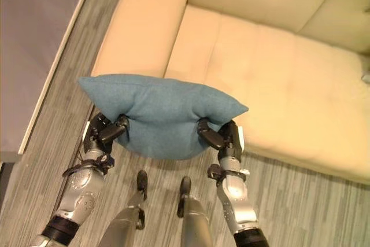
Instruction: Pick up all the scattered cushions and arrange them neatly on the sofa.
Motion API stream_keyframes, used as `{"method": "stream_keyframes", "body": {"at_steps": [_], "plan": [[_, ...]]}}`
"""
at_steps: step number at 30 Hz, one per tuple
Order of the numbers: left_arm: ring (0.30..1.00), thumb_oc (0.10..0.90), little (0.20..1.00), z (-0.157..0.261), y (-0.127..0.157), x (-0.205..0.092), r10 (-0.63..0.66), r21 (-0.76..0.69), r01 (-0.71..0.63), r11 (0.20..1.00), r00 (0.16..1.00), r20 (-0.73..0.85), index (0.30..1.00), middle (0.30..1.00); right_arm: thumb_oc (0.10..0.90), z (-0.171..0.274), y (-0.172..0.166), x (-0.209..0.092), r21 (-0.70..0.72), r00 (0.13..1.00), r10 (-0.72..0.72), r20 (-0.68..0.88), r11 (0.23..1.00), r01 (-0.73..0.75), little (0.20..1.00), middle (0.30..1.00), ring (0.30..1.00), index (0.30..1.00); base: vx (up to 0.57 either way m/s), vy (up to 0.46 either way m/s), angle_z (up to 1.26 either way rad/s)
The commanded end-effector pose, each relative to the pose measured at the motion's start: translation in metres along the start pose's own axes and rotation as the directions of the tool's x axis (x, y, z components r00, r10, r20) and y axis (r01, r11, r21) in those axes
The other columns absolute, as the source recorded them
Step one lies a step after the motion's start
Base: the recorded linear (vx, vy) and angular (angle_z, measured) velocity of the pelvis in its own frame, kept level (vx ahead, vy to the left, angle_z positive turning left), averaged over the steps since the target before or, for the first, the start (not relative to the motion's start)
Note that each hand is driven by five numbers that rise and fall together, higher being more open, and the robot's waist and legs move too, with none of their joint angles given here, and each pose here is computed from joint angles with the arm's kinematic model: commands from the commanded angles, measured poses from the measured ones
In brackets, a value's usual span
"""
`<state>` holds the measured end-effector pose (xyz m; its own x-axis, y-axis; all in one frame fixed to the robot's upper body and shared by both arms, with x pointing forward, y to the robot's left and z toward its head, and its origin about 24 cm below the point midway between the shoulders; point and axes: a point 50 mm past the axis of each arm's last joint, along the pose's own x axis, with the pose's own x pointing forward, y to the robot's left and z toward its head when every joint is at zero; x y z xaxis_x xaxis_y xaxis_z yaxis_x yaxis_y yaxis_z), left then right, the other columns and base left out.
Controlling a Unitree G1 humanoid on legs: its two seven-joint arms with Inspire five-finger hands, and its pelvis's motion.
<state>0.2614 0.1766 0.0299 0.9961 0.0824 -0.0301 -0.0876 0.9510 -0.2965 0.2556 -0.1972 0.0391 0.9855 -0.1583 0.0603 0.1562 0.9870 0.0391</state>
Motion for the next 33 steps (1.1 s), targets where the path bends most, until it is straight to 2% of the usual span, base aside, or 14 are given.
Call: {"method": "stream_keyframes", "body": {"at_steps": [1, 5, 13, 23, 33], "plan": [[0.300, 0.400, 0.300, 0.027, -0.042, -0.002, -0.273, 0.059, 0.267, 0.962, 0.946, 0.177, 0.300, 0.300, 0.400, 0.052, 0.031, 0.003, -0.004, 0.942, 0.181, 0.282, 0.982, -0.187, 0.300, 0.300, 0.300, 0.300, 0.09, 0.003, -0.09], [0.300, 0.400, 0.300, 0.011, -0.028, -0.013, -0.233, 0.049, 0.229, 0.972, 0.967, 0.100, 0.300, 0.300, 0.400, 0.041, 0.024, -0.004, -0.043, 0.956, 0.191, 0.223, 0.982, -0.186, 0.300, 0.300, 0.300, 0.300, 0.14, 0.030, -0.09], [0.300, 0.400, 0.300, -0.014, -0.019, -0.026, -0.241, 0.137, 0.243, 0.960, 0.970, -0.031, 0.300, 0.300, 0.400, 0.018, 0.010, -0.020, -0.107, 0.979, 0.168, 0.114, 0.982, -0.156, 0.300, 0.300, 0.300, 0.300, 0.02, 0.074, -0.40], [0.300, 0.400, 0.300, -0.009, -0.013, -0.023, -0.245, 0.175, 0.245, 0.953, 0.969, -0.024, 0.300, 0.300, 0.400, 0.019, 0.020, -0.017, -0.098, 0.970, 0.210, 0.120, 0.975, -0.198, 0.300, 0.300, 0.300, 0.300, -0.09, -0.008, -0.79], [0.300, 0.400, 0.300, -0.023, -0.023, -0.028, -0.235, 0.082, 0.240, 0.967, 0.970, -0.064, 0.300, 0.300, 0.400, 0.028, 0.008, -0.016, -0.138, 0.971, 0.187, 0.151, 0.976, -0.167, 0.300, 0.300, 0.300, 0.300, 0.02, -0.192, 0.07]]}}
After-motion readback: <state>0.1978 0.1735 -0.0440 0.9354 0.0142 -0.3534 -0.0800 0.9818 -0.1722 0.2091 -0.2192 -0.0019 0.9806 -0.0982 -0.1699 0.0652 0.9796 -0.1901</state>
